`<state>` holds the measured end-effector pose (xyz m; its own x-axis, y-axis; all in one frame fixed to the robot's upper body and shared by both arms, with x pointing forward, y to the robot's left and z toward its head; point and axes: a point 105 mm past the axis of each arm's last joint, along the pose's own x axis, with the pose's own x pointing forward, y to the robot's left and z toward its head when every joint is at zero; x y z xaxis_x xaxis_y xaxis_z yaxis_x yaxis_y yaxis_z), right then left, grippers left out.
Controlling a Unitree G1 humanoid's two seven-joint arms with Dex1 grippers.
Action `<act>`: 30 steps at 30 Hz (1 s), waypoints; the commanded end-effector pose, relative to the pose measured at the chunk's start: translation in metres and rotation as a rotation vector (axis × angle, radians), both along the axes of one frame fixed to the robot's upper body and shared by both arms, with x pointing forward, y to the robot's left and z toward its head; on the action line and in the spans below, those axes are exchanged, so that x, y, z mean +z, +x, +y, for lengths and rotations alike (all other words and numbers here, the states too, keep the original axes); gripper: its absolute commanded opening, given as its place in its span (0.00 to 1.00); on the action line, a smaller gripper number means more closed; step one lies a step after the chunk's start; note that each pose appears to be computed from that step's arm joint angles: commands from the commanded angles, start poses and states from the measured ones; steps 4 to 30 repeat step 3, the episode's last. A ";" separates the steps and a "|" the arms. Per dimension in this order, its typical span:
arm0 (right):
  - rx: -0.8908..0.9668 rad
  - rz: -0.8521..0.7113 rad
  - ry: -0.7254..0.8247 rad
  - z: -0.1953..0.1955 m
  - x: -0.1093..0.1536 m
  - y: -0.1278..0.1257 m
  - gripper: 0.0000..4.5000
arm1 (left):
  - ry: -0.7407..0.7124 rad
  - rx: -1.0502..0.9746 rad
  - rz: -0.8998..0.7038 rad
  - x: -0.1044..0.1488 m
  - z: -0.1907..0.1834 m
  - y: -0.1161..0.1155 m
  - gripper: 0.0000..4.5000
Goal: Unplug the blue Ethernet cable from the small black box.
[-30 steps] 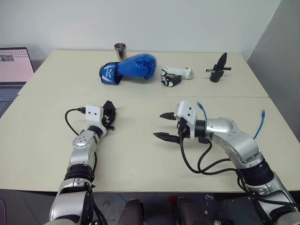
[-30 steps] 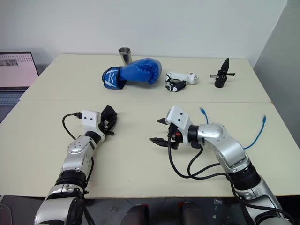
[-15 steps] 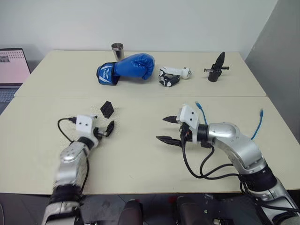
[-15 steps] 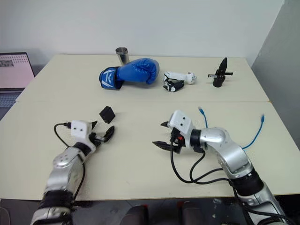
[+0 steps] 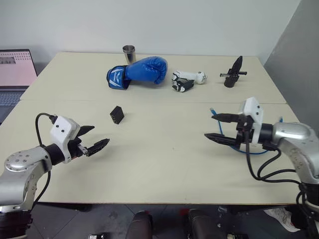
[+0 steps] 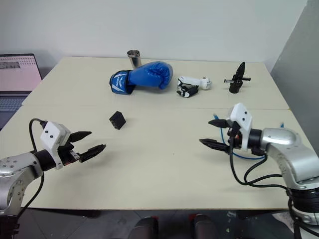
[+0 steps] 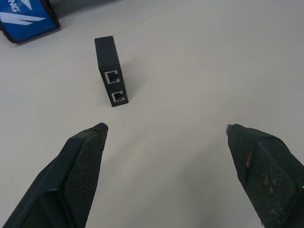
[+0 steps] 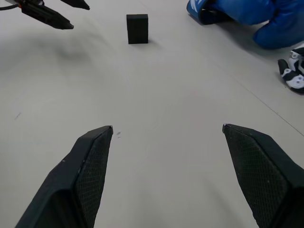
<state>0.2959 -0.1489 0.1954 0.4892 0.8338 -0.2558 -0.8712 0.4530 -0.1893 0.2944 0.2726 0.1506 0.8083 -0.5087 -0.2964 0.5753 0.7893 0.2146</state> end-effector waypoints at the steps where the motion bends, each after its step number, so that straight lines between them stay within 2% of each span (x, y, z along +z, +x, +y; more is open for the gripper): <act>1: 0.022 -0.018 0.018 -0.002 0.014 -0.005 0.87 | 0.028 -0.048 -0.031 0.018 -0.003 -0.002 0.94; 30: 0.018 -0.016 0.018 -0.003 0.014 -0.005 0.87 | 0.038 -0.065 -0.023 0.019 -0.004 -0.002 0.94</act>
